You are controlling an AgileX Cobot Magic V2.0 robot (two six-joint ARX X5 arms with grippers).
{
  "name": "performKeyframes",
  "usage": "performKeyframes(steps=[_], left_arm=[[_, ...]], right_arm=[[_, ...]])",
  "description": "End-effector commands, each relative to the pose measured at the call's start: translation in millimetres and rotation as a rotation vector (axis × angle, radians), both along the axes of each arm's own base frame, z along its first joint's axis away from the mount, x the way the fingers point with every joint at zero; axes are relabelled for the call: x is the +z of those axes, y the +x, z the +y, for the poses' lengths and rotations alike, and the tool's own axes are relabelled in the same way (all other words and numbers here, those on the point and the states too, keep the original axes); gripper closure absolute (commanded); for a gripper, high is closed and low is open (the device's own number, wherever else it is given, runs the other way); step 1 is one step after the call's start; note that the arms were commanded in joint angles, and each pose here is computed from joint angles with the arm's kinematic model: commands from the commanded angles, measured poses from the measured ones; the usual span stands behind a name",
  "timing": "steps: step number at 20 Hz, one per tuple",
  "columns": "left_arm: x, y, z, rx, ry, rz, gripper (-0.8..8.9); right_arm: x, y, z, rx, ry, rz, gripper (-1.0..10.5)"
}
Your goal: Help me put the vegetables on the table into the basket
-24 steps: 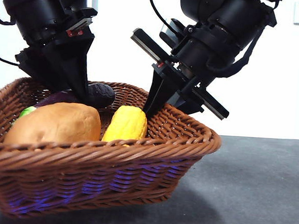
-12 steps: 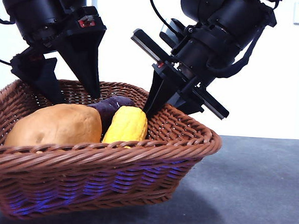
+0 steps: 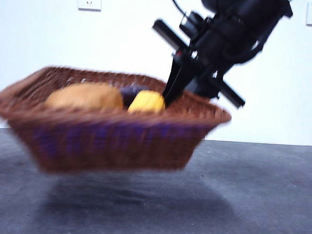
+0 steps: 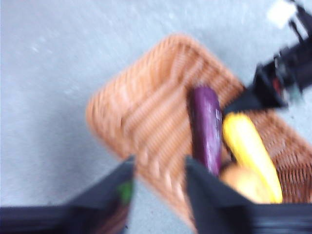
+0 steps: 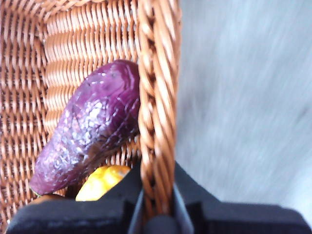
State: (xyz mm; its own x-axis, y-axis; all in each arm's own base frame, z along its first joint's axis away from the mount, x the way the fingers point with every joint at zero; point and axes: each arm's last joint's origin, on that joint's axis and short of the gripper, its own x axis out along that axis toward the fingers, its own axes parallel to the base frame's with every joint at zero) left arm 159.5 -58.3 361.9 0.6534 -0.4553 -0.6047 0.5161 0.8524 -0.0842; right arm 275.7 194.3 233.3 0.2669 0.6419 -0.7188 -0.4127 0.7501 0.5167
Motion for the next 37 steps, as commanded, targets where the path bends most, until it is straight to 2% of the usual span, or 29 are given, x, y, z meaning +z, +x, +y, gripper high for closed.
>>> performKeyframes(steps=[1,5,7,11,16,23,29,33,37], left_arm=[[4,-13,6,0.013,0.0,-0.014,8.2],[5,-27,13,0.012,0.029,-0.007,8.2],[5,-27,14,0.03,0.042,-0.013,8.2],[5,-27,13,0.028,0.039,-0.016,8.2],[5,-27,13,0.029,0.038,-0.016,8.21],[3,-23,12,0.029,0.042,-0.001,8.2],[-3,-10,8,0.028,0.056,0.046,8.21],[-3,-9,8,0.031,0.052,0.041,8.2],[-4,-8,8,0.031,0.053,0.045,8.2]], right_arm=[[36,13,-10,0.011,0.005,-0.07,9.6],[97,36,-51,-0.059,-0.025,-0.143,9.6],[113,44,-81,-0.112,-0.054,-0.149,9.6],[106,49,-134,-0.178,-0.124,-0.092,9.6],[79,54,-176,-0.275,-0.116,-0.046,9.6],[16,52,-204,-0.323,-0.115,-0.015,9.6],[-23,69,-206,-0.306,-0.129,0.049,9.6],[-53,79,-207,-0.302,-0.138,0.12,9.6],[-70,87,-207,-0.301,-0.141,0.133,9.6]])
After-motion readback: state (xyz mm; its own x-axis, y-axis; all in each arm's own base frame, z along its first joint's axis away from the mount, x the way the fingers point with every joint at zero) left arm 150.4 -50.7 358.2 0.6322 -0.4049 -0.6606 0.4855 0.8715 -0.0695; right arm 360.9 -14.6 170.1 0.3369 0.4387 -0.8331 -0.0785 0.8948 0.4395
